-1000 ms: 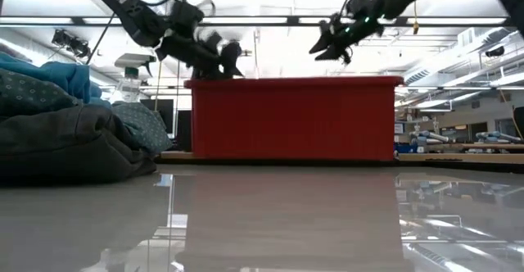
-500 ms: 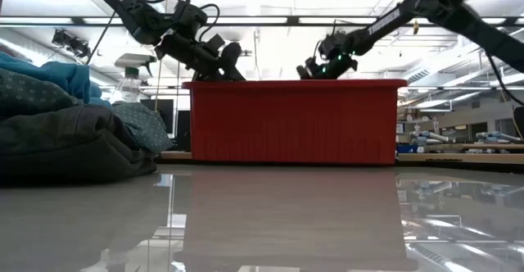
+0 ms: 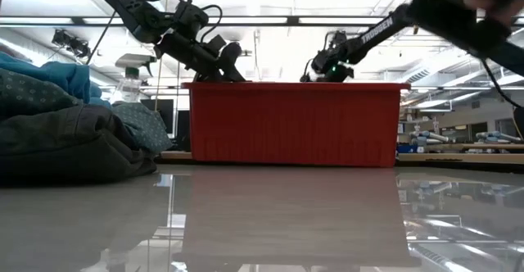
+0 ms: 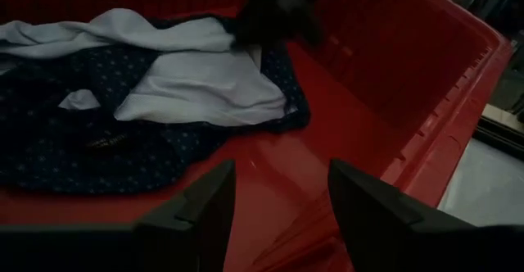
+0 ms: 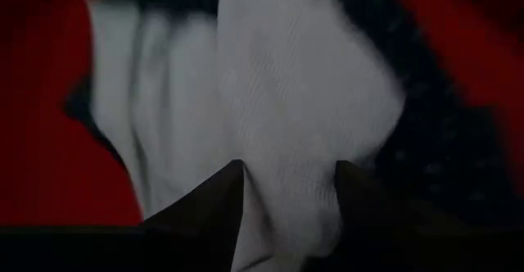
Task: Fold laundry
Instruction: Remove the blue shirt from the red bin, then fold the blue shirt
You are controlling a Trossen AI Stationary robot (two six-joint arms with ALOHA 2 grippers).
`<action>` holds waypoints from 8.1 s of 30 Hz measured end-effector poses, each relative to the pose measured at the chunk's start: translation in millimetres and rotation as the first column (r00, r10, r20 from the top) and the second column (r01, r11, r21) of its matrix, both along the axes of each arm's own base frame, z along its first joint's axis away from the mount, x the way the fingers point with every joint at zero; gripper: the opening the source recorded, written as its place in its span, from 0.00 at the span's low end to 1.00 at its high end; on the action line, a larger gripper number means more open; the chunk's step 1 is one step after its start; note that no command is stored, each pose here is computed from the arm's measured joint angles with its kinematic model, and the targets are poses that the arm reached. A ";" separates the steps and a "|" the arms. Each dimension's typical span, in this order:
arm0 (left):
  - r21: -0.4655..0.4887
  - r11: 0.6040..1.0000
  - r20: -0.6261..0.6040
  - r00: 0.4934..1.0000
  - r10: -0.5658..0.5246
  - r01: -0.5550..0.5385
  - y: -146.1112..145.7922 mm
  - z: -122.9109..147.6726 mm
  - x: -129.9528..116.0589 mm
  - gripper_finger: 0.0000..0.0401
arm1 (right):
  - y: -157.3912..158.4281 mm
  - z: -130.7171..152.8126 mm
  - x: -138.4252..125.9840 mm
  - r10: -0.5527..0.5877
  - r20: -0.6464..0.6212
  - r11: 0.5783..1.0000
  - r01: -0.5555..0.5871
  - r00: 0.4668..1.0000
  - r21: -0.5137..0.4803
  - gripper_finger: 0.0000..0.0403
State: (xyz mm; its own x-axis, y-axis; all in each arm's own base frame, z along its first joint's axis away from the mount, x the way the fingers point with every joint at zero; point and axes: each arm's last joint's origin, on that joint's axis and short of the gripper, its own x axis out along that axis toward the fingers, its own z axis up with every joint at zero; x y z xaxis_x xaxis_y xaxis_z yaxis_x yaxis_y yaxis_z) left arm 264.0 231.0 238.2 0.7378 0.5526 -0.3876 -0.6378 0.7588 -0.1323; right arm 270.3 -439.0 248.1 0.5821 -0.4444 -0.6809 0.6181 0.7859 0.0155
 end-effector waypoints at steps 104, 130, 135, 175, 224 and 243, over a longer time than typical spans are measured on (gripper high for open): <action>-0.285 0.958 0.272 0.961 0.055 0.026 3.3 -34.5 30.1 0.43 | 132.0 41.5 -19.9 -0.194 -0.170 0.977 0.206 0.966 0.058 0.39; -0.271 0.948 0.443 0.896 -0.033 0.169 8.7 4.9 11.2 0.43 | 236.4 -100.4 -7.0 0.080 -0.276 0.809 0.099 0.958 0.580 0.39; -0.238 0.954 0.454 0.889 -0.054 0.180 -25.6 21.0 29.0 0.43 | 296.6 -108.1 2.2 0.334 -0.093 0.574 -0.124 0.938 0.810 0.39; -0.630 0.770 -0.276 0.899 -0.339 0.097 -192.6 -117.4 86.6 0.49 | 473.1 15.0 8.7 0.233 0.159 0.968 -0.245 0.959 0.062 0.37; -0.679 0.731 -0.249 0.958 -0.143 -0.067 -250.0 -25.0 39.0 0.00 | 279.0 -87.9 31.5 0.451 0.038 0.859 -0.445 0.892 0.252 0.53; -0.292 0.913 0.005 0.955 -0.297 0.285 -302.4 96.4 15.8 0.00 | 359.7 132.5 -67.4 0.629 0.180 0.776 -0.623 0.756 -0.098 0.01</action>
State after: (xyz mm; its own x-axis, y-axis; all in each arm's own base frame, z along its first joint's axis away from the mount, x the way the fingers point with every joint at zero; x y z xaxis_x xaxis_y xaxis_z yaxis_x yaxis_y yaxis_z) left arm 279.8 -71.4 334.6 0.8303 0.1767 -0.5285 -0.4033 0.8451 -0.3509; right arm 202.9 -79.3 380.6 0.8539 0.0472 -0.5182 -0.0250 0.9984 0.0499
